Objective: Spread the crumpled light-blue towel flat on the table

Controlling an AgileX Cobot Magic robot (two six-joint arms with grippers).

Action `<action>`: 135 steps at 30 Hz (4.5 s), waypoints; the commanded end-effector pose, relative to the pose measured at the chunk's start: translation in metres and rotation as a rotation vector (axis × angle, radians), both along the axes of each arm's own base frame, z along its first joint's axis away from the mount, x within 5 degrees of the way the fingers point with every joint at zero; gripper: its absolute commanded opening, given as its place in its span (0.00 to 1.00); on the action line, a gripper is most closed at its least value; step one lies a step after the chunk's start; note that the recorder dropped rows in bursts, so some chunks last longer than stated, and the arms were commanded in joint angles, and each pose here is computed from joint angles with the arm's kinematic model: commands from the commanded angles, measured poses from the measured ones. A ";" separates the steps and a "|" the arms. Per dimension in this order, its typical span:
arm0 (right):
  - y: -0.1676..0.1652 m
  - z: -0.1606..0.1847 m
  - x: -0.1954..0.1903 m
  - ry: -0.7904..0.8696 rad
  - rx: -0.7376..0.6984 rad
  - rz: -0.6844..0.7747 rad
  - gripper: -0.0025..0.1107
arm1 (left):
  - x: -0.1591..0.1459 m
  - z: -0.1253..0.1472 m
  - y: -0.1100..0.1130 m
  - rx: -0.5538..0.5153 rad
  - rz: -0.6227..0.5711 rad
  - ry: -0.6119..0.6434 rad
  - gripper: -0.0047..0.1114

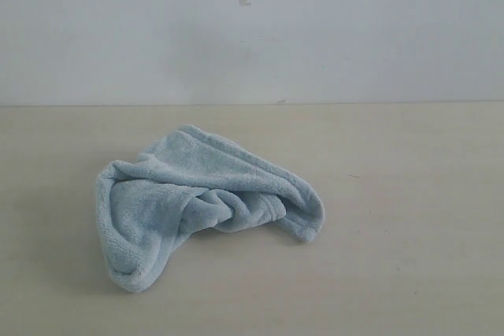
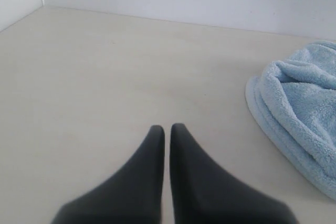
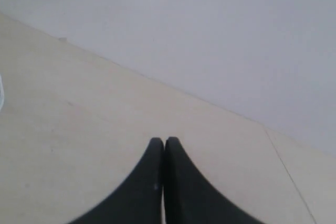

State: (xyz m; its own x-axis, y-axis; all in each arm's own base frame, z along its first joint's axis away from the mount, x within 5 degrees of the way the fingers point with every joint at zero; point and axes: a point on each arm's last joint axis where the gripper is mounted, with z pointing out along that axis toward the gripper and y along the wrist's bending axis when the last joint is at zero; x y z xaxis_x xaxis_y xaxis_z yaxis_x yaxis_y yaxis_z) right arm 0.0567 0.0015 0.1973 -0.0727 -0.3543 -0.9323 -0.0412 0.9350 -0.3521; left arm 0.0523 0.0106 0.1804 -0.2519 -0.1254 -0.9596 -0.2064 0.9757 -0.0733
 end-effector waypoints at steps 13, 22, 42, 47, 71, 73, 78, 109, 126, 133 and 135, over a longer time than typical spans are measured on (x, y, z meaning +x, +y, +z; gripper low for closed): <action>-0.020 0.035 -0.006 -0.455 1.462 -0.012 0.02 | 0.000 0.001 0.000 0.003 -0.006 -0.008 0.07; -0.025 0.196 -0.103 -1.272 1.455 0.701 0.02 | 0.000 0.001 0.000 0.003 -0.006 -0.008 0.07; 0.003 0.159 0.121 -0.056 0.222 0.027 0.02 | 0.000 0.001 0.000 0.003 -0.006 -0.008 0.07; 0.003 0.078 0.181 0.308 0.362 -0.052 0.02 | 0.000 0.001 0.000 0.003 -0.006 -0.008 0.07; 0.141 0.002 0.264 1.205 0.071 0.353 0.02 | 0.000 0.001 0.000 0.003 -0.006 -0.008 0.07; 0.135 -0.003 0.271 1.194 0.110 0.327 0.02 | 0.000 0.001 0.000 0.003 -0.006 -0.008 0.07; 0.113 -0.024 0.289 1.230 0.302 0.341 0.08 | 0.000 0.001 0.000 0.003 -0.006 -0.008 0.07; 0.145 0.031 0.304 1.025 0.595 0.771 0.02 | 0.000 0.001 0.000 0.003 -0.006 -0.008 0.07; 0.078 0.192 0.164 0.604 0.164 0.487 0.02 | 0.000 0.001 0.000 0.003 -0.006 -0.008 0.07; 0.048 0.078 0.213 0.625 0.173 0.102 0.02 | 0.000 0.001 0.000 0.003 -0.006 -0.008 0.07; 0.041 0.048 0.221 0.673 0.248 0.026 0.02 | 0.000 0.001 0.000 0.003 -0.006 -0.008 0.07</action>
State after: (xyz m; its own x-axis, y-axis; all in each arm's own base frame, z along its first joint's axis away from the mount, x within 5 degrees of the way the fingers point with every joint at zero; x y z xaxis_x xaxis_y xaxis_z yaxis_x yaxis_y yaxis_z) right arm 0.2658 0.0527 0.2819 -0.6086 -0.2503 -0.7529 -0.3131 0.9477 -0.0619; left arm 0.0523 0.0106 0.1804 -0.2519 -0.1254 -0.9596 -0.2064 0.9757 -0.0733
